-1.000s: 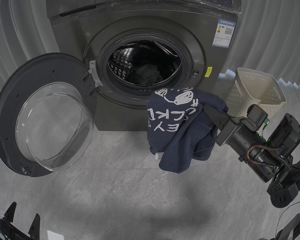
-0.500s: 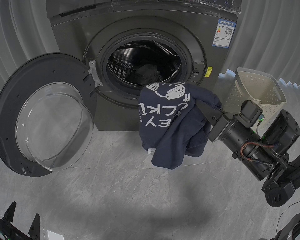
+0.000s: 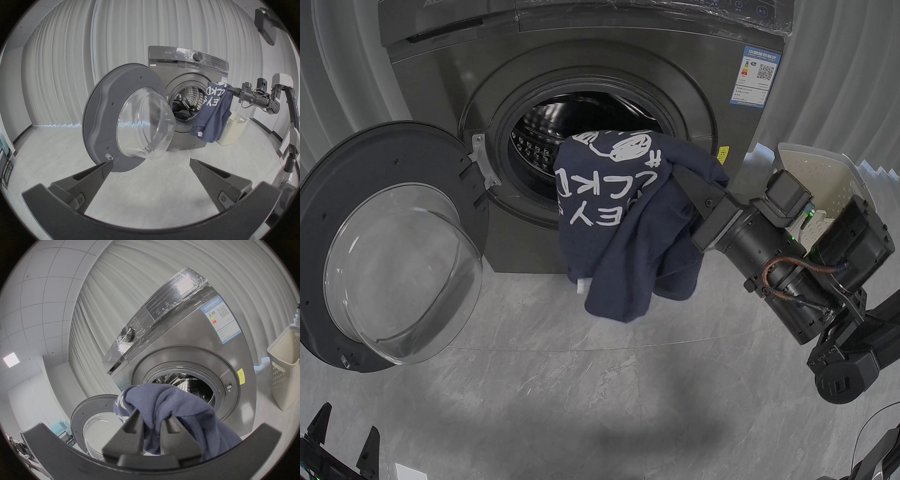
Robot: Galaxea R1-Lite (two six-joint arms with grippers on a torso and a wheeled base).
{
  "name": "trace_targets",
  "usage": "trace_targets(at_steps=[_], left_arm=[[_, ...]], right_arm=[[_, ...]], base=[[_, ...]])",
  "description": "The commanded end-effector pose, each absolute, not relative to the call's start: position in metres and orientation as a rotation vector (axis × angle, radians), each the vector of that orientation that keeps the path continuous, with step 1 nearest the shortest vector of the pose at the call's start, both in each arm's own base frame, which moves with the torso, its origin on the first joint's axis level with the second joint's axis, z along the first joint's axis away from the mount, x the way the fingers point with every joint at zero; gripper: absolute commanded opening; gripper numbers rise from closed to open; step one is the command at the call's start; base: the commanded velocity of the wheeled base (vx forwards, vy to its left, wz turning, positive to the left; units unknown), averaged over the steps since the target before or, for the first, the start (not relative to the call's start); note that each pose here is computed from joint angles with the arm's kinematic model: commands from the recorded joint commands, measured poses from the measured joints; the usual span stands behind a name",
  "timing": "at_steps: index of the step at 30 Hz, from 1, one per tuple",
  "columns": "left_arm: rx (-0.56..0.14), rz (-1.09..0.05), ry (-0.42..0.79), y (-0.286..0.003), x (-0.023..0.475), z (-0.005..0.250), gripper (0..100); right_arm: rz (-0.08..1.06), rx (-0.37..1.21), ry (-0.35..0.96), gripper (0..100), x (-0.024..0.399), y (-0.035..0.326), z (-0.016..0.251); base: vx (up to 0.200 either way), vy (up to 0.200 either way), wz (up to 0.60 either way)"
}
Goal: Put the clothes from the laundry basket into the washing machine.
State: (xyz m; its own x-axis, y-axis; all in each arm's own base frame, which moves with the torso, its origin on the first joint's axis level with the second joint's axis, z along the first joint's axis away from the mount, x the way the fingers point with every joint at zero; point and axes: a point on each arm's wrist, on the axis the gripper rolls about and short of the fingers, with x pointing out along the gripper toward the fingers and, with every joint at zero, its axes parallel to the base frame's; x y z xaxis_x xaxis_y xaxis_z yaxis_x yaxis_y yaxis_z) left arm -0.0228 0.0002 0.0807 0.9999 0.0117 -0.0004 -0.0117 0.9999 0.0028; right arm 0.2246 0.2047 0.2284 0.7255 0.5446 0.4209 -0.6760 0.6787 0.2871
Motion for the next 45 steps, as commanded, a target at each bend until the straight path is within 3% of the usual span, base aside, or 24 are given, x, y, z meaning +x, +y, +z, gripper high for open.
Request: trace_targets(at_steps=[1,8,10,11,12,18,29,38,45], left_arm=[[0.005,0.012,0.009,0.000,-0.022,0.075,100],[0.032,0.011,0.005,0.000,-0.022,0.076,100],[0.007,-0.024,-0.201,-0.001,-0.033,0.120,100],[0.007,-0.024,-0.201,-0.001,-0.033,0.120,100],[-0.029,-0.128,-0.263,-0.002,-0.038,0.155,100],[-0.001,-0.411,0.037,-0.009,0.007,0.167,100],[0.000,-0.699,0.182,-0.031,0.098,0.177,100],[-0.007,-0.736,0.260,-0.064,0.169,0.178,100],[-0.002,-0.738,0.282,-0.087,0.214,0.163,100]], right_arm=[[0.701,0.447,-0.311,0,0.228,0.210,0.227],[0.700,0.448,-0.313,0,0.230,0.212,0.228],[0.698,0.450,-0.317,0,0.231,0.213,0.228],[0.698,0.450,-0.317,0,0.231,0.213,0.228],[0.699,0.447,-0.311,0,0.233,0.214,0.226],[0.711,0.465,-0.330,0,0.240,0.230,0.229],[0.731,0.486,-0.347,0,0.241,0.236,0.232],[0.734,0.520,-0.344,0,0.235,0.232,0.236],[0.747,0.519,-0.315,0,0.220,0.219,0.234]], base=[[0.000,0.000,0.00],[0.000,0.000,0.00],[0.000,0.000,0.00],[0.000,0.000,0.00],[0.000,0.000,0.00],[0.000,0.000,0.00],[0.000,0.000,0.00],[0.000,0.000,0.00],[0.000,0.000,0.00]])
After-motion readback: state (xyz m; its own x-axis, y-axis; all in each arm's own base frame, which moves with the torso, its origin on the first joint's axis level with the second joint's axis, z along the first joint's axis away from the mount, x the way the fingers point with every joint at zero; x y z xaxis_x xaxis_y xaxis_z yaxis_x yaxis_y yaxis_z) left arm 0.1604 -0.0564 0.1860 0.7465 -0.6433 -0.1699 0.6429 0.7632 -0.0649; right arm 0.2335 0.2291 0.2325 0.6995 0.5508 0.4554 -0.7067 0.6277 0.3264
